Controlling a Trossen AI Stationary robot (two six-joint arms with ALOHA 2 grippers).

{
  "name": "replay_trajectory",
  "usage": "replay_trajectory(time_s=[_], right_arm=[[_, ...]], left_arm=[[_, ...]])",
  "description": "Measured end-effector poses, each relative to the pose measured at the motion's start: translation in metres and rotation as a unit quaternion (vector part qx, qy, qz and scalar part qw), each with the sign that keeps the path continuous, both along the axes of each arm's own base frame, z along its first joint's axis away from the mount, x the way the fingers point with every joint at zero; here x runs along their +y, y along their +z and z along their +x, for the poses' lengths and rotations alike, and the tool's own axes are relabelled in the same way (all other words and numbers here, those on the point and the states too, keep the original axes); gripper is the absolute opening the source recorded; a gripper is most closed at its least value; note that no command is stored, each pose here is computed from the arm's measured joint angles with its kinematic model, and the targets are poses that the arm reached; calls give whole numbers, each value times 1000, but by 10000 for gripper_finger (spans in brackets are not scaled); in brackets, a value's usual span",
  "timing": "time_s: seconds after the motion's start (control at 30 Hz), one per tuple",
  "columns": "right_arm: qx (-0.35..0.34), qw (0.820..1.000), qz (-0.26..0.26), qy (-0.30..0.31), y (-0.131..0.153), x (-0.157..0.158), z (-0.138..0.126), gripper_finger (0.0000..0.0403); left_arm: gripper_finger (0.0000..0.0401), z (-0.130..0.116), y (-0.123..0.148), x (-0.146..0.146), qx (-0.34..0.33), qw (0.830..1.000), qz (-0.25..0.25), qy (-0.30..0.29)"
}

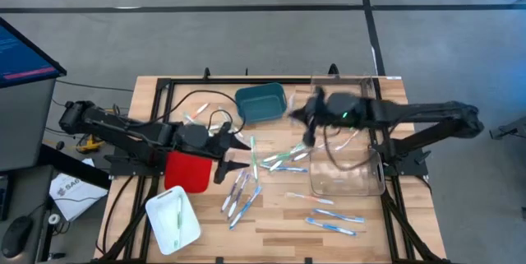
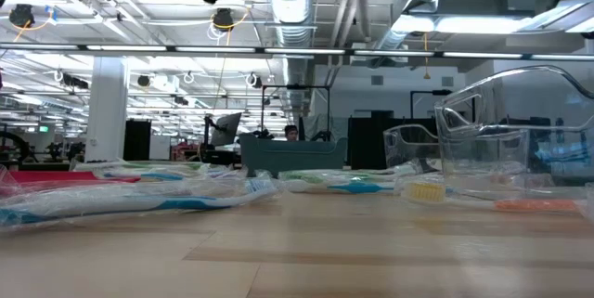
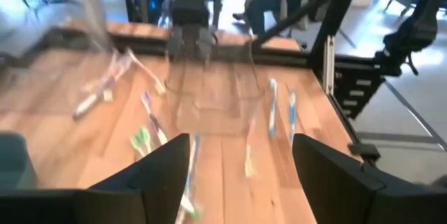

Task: Pick & Place Toothbrushes
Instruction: Put the purple toothbrush into the top transparent bin

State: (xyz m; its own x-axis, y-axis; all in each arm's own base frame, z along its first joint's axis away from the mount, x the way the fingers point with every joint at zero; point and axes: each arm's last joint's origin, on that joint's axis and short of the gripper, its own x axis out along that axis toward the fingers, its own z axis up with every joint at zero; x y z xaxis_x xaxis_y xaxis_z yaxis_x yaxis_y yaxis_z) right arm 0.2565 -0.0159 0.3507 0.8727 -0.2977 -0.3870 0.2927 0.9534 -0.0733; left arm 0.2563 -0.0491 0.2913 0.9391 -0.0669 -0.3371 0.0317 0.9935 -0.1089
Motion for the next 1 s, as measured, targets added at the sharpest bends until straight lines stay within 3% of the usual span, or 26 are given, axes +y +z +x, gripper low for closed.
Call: replay_trajectory(time_s=[0.27,0.47,0.8,1.0], right_arm=[[23,980,27,-195,6,-73,-46,9],[116,951,45,-283,-20,-129,-60,9],[252,935,58,-243,-69,-190,-65,9],[350,903,103,-226,-96,-199,-74,9]], left_arm=[[239,-2,-7,-3,13,1000,0,-6],[226,-4,-6,-12,12,1000,1,-24],[201,-7,-6,-24,12,999,1,-48],[191,-7,-7,-25,13,999,1,-49]])
